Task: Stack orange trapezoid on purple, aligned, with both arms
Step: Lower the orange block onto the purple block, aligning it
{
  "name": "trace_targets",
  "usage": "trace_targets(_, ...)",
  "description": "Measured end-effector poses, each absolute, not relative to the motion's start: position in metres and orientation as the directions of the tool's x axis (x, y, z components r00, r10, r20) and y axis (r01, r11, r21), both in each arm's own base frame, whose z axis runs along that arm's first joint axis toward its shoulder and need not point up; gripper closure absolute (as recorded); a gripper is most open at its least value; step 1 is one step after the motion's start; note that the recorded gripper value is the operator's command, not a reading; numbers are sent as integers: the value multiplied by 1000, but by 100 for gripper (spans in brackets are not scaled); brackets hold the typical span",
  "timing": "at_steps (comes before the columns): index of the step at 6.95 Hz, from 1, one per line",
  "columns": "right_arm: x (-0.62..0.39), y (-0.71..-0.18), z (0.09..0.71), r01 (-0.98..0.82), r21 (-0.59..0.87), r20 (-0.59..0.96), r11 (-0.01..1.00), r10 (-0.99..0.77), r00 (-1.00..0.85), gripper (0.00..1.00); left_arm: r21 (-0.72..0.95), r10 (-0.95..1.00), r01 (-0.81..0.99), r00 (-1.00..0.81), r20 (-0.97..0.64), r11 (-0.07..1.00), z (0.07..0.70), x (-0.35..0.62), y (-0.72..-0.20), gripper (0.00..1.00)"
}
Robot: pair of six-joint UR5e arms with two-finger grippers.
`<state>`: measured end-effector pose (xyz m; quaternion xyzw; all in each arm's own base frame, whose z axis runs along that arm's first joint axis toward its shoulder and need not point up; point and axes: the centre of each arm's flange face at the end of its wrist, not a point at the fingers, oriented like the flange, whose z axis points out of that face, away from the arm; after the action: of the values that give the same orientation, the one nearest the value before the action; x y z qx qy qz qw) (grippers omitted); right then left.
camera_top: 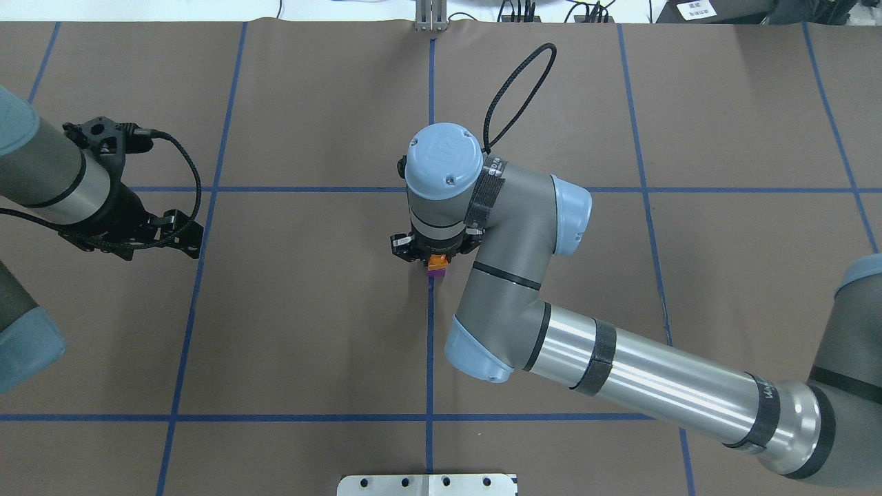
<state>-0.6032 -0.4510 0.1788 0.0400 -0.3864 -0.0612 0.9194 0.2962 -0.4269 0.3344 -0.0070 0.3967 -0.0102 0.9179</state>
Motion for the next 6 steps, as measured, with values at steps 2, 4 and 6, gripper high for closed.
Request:
trace_targets(2, -603, -451, 178, 78, 116, 708, 990, -137, 693, 100, -22, -26, 14, 685, -728, 1000, 335, 296, -427, 0)
trace_targets(4, -602, -453, 178, 74, 111, 710, 991, -131, 691, 100, -22, -26, 14, 685, -728, 1000, 335, 296, -427, 0)
trace_targets(6, -602, -453, 179, 60, 84, 715, 995, -102, 692, 100, -22, -25, 14, 685, -728, 1000, 334, 296, -427, 0)
